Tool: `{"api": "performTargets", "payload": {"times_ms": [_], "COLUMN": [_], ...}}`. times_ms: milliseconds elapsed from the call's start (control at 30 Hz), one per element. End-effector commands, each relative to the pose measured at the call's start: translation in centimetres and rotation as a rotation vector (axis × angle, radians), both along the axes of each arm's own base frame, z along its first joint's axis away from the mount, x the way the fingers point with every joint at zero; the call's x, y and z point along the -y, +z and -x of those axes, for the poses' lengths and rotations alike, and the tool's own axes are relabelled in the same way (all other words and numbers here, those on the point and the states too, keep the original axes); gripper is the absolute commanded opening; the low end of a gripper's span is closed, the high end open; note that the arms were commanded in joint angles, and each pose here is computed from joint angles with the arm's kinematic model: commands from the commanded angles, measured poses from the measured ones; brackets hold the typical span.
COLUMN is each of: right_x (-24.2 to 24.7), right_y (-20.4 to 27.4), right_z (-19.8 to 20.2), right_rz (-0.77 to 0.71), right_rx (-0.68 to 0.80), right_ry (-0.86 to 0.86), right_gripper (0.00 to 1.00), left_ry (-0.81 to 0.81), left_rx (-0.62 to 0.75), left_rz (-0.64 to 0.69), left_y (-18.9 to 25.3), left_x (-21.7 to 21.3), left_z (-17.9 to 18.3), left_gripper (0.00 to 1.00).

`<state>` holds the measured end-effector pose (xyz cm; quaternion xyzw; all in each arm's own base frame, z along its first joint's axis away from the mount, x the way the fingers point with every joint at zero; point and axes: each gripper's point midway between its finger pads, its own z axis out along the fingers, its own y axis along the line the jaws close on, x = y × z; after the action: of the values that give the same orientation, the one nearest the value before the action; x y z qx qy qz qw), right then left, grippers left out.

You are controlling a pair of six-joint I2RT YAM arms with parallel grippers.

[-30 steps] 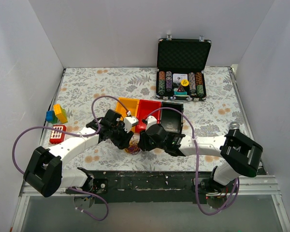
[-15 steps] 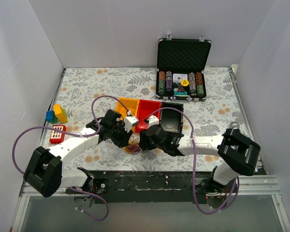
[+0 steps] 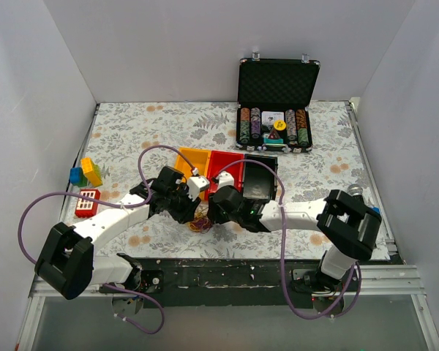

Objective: Untangle the cables

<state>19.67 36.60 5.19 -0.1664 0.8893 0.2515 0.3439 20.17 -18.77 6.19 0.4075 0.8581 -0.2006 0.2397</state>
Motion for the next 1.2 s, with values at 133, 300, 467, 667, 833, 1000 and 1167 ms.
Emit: {"api": "performTargets", "payload": {"times_ms": [133, 300, 467, 667, 833, 1000, 1167], "right_x": [-2.0, 0.6, 3.4, 7.3, 11.4, 14.6, 16.2], "right_y": [0.3, 0.6, 2.2, 3.3, 4.6, 6.9, 7.3], "right_z": [0.0, 0.2, 1.5, 3.4, 4.1, 4.3, 4.9], "right_rz": [0.008, 0.062, 0.130, 0.168, 0.160, 0.107, 0.086], "right_rx": [0.019, 0.046, 0.122, 0.151, 0.153, 0.167, 0.150], "right_ry": [0.017, -0.044, -0.092, -0.152, -0.237, -0.305, -0.321], "right_gripper": [0.05, 0.01, 0.01, 0.01, 0.01, 0.01, 0.01], "left_ry": [-0.011, -0.008, 0.006, 0.024, 0.047, 0.086, 0.105], "left_rx": [0.049, 0.055, 0.082, 0.131, 0.168, 0.200, 0.216], "left_rz": [0.036, 0.028, 0.005, -0.022, -0.045, -0.060, -0.056], "left_y": [1.0, 0.7, 0.4, 0.6, 0.8, 1.3, 2.0], "left_x": [0.4, 0.3, -0.3, -1.1, -1.5, -1.9, -1.9], "left_z": [-0.5, -0.6, -0.9, -1.5, -2.2, -3.0, -3.4], "left_gripper": [0.27, 0.22, 0.08, 0.00, 0.00, 0.00, 0.11]}}
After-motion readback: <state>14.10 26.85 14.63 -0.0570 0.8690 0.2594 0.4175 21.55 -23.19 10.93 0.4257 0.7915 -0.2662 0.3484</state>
